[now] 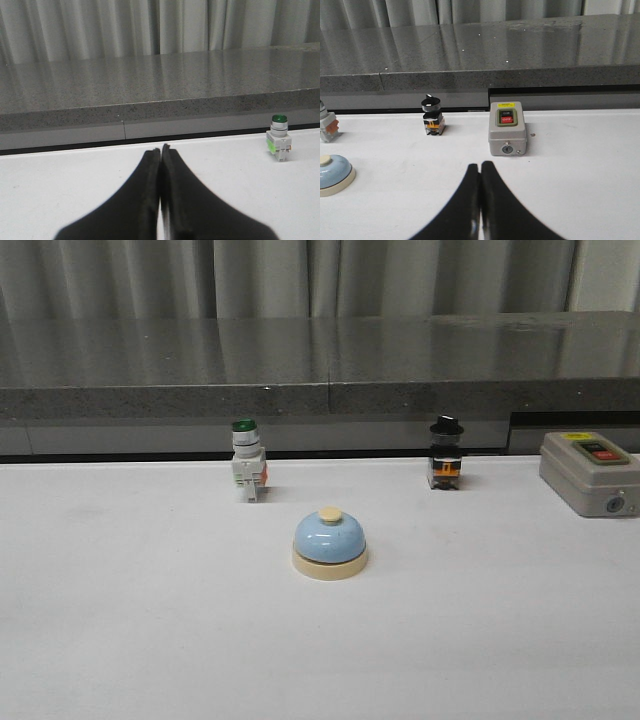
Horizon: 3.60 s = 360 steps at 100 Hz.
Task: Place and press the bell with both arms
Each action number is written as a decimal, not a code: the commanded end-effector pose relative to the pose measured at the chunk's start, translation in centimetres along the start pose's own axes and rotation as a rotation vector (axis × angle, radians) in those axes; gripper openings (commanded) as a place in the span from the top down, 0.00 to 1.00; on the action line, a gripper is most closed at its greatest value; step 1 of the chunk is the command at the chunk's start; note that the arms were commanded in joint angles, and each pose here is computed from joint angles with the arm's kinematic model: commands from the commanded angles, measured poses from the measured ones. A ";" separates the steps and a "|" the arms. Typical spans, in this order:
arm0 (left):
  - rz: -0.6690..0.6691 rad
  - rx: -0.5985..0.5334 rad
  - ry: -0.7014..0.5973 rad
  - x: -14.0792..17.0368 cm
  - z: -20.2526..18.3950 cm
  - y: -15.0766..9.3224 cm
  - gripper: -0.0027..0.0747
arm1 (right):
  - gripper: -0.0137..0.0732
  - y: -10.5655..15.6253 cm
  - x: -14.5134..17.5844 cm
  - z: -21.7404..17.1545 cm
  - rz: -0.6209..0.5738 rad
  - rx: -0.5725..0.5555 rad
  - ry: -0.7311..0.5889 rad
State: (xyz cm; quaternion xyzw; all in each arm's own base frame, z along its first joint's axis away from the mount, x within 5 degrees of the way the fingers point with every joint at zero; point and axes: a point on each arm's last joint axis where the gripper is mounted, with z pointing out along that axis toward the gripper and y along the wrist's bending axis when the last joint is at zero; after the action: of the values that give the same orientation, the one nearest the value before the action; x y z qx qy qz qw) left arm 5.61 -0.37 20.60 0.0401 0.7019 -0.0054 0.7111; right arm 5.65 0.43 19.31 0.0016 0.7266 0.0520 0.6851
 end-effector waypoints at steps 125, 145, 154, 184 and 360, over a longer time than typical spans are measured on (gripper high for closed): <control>-0.002 -0.006 -0.078 0.5 -0.1 0.0 0.99 | 0.91 0.4 -6.0 -1.4 0.070 -0.022 -0.266; -0.002 -0.006 -0.078 0.5 -0.1 0.0 0.99 | 0.91 1.0 -11.5 -1.8 0.073 -0.009 -0.047; -0.002 -0.006 -0.078 0.5 -0.1 0.0 0.99 | 0.91 1.1 -13.5 -1.1 0.073 0.001 0.075; -0.002 -0.006 -0.078 0.5 -0.1 0.0 0.99 | 0.91 1.5 -17.1 3.6 0.060 0.028 0.415; -0.002 -0.006 -0.078 0.5 -0.1 0.0 0.99 | 0.91 19.8 -5.8 29.8 -0.174 -0.399 0.919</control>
State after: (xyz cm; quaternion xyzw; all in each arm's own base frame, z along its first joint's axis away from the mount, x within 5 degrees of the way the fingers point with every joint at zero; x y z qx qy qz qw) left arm 5.61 -0.37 20.62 0.0419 0.7012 -0.0032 0.7117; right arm 33.95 21.03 22.45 -0.2066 0.9411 0.1117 0.2433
